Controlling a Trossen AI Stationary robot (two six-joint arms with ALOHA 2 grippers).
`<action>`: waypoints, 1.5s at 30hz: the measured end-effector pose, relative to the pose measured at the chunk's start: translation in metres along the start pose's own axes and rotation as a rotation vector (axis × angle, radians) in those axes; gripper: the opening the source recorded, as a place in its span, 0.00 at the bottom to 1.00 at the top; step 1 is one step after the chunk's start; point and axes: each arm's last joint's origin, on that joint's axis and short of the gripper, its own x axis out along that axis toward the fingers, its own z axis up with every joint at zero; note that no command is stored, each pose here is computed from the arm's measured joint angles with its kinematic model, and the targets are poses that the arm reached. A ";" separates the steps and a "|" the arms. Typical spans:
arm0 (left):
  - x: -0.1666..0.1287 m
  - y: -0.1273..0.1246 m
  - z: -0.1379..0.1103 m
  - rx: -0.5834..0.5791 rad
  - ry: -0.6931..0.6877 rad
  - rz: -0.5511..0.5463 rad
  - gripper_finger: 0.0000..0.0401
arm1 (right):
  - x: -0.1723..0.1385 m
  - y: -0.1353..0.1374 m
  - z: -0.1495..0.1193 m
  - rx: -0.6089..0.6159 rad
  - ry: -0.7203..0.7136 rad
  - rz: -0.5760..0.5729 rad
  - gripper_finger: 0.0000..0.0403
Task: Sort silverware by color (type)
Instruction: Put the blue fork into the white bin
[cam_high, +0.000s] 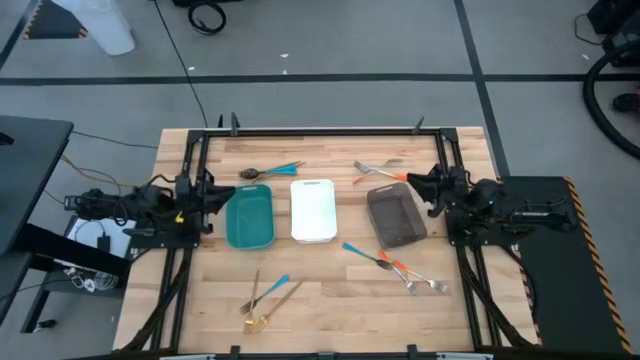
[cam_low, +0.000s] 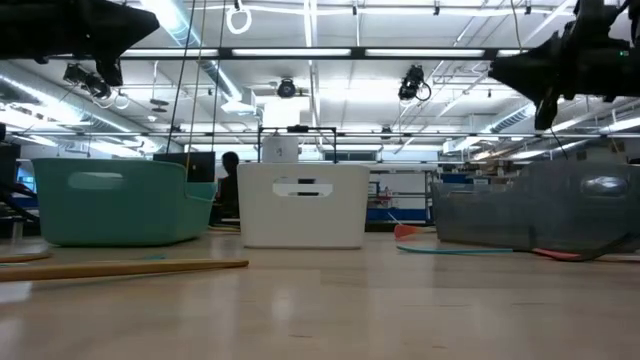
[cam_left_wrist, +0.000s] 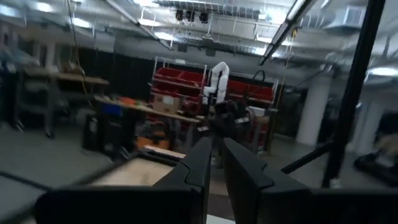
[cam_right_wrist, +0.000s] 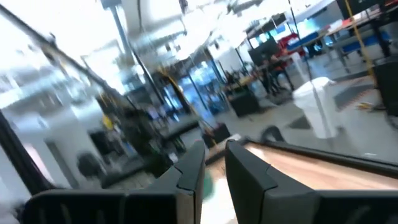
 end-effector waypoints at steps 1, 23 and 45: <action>0.000 0.000 -0.001 -0.030 0.007 -0.011 0.12 | 0.000 0.001 0.002 0.023 -0.020 0.009 0.17; 0.002 0.007 0.018 0.048 -0.196 0.184 0.12 | 0.012 -0.004 -0.011 0.001 0.069 -0.137 0.17; 0.051 0.012 0.001 0.095 0.037 0.385 0.12 | 0.082 0.014 0.029 -0.229 0.501 -0.437 0.17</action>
